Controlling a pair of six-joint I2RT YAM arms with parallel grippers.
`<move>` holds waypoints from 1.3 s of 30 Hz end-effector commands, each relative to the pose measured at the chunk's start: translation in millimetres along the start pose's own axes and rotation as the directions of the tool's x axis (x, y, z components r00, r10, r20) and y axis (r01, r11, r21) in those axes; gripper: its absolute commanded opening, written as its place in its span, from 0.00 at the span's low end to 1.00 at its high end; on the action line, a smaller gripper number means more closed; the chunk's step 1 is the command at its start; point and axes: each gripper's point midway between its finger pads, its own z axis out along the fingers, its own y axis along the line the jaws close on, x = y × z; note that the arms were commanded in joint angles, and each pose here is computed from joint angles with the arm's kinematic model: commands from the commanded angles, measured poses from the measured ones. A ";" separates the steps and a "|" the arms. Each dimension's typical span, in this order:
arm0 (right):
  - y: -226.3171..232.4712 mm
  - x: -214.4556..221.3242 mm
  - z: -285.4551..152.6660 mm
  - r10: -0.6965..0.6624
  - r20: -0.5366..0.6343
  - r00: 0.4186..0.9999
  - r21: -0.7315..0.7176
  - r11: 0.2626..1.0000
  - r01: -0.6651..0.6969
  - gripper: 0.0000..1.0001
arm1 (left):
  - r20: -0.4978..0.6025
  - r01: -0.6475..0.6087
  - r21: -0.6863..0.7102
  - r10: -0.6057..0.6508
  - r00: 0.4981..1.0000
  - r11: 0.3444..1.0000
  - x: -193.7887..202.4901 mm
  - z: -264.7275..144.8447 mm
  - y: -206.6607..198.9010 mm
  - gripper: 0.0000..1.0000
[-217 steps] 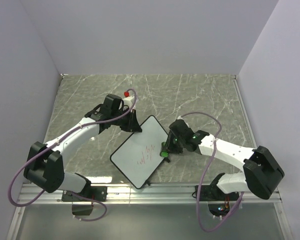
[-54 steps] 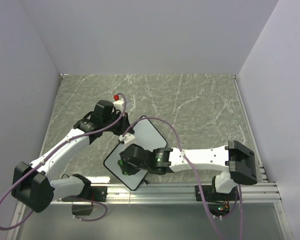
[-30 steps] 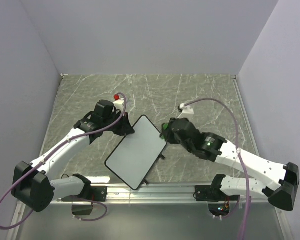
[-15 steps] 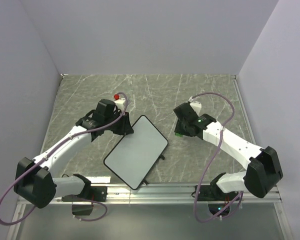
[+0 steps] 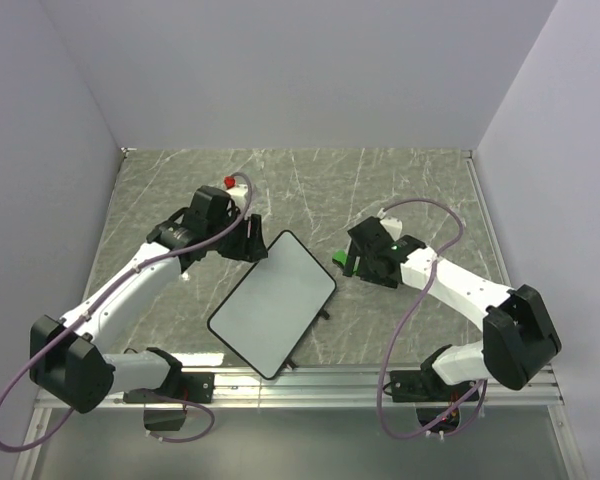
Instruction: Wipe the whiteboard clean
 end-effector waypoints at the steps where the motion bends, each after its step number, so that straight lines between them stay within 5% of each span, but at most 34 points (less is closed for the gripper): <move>1: 0.7 -11.4 -11.7 0.043 0.050 0.998 -0.024 0.999 -0.042 0.88 | 0.099 -0.030 -0.012 0.031 0.995 0.999 -31.6 -26.0 -8.1 0.62; 4: 1.2 -23.0 -29.0 0.067 0.087 0.994 -0.054 0.997 -0.063 0.88 | 0.137 -0.012 -0.037 0.017 0.990 0.999 -42.9 -37.1 -8.3 0.85; 10: 12.5 -58.3 -93.3 0.104 0.209 0.972 -0.224 0.973 -0.056 0.88 | 0.292 0.088 -0.125 -0.048 0.955 0.988 -71.2 -76.2 -1.5 0.99; 16: 34.6 -82.1 -181.9 0.149 0.340 0.929 -0.524 0.850 0.055 0.93 | 0.425 0.191 -0.205 -0.088 0.901 0.960 -82.7 -123.9 10.9 0.99; 21: 33.2 -91.6 -227.2 0.158 0.381 0.911 -0.586 0.803 0.106 0.95 | 0.520 0.266 -0.179 -0.138 0.843 0.947 -79.9 -162.2 10.1 0.99; 26: 15.7 -101.1 -258.6 0.257 0.453 0.854 -0.628 0.772 0.101 0.96 | 0.525 0.282 -0.163 -0.159 0.836 0.946 -62.6 -176.2 10.0 1.00; 37: -5.1 -101.5 -239.4 0.246 0.519 0.818 -0.546 0.832 0.096 1.00 | 0.613 0.270 -0.285 -0.042 0.789 0.920 -82.3 -225.8 23.7 1.00; 39: -11.0 -104.6 -234.0 0.249 0.538 0.805 -0.517 0.852 0.082 1.00 | 0.632 0.244 -0.314 0.010 0.775 0.918 -89.0 -225.6 27.8 0.93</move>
